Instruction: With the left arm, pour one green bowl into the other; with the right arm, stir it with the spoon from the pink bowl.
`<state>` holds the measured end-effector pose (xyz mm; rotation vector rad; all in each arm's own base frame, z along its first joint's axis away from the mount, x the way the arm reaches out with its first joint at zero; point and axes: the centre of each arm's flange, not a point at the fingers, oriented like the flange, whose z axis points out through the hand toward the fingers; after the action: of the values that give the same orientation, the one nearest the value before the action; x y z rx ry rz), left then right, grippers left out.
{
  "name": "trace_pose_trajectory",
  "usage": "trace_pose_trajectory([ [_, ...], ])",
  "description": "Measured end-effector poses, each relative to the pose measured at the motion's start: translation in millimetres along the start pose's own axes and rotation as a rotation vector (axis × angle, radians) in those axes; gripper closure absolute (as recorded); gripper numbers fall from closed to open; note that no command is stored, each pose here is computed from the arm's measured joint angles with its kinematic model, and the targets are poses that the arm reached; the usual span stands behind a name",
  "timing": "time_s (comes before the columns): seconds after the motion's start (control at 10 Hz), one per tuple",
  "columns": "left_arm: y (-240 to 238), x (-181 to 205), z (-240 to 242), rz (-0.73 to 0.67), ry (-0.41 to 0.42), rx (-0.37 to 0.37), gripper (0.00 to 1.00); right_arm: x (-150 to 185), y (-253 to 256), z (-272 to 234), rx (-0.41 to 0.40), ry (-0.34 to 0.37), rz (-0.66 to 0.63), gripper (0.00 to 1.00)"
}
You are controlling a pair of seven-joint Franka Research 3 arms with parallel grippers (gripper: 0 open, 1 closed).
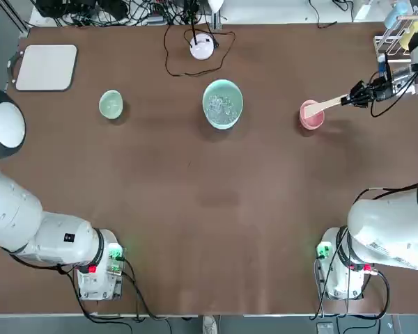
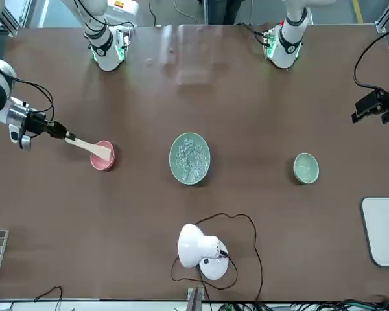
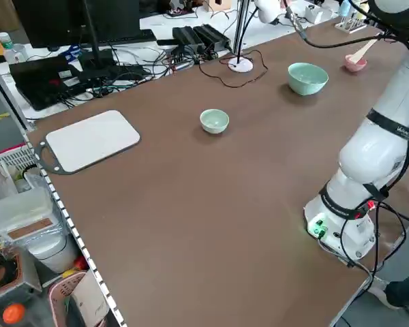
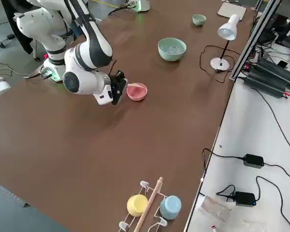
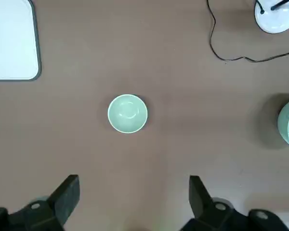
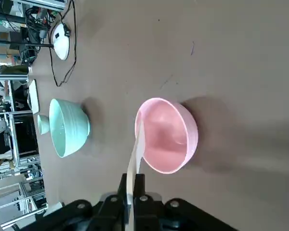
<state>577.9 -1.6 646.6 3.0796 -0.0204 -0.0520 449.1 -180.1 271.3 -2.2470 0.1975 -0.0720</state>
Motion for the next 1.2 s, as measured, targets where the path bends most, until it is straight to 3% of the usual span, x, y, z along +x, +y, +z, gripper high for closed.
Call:
trace_pose_trajectory([
  [0.6, 0, 0, 0, 0.000, 0.000, 0.000, 0.00, 1, 26, 7, 0.016, -0.002, 0.016, 0.94],
  [1.2, 0, 0, 0, 0.001, 0.000, 0.000, 0.00, 3, 36, 15, 0.035, 0.001, 0.005, 0.77],
])
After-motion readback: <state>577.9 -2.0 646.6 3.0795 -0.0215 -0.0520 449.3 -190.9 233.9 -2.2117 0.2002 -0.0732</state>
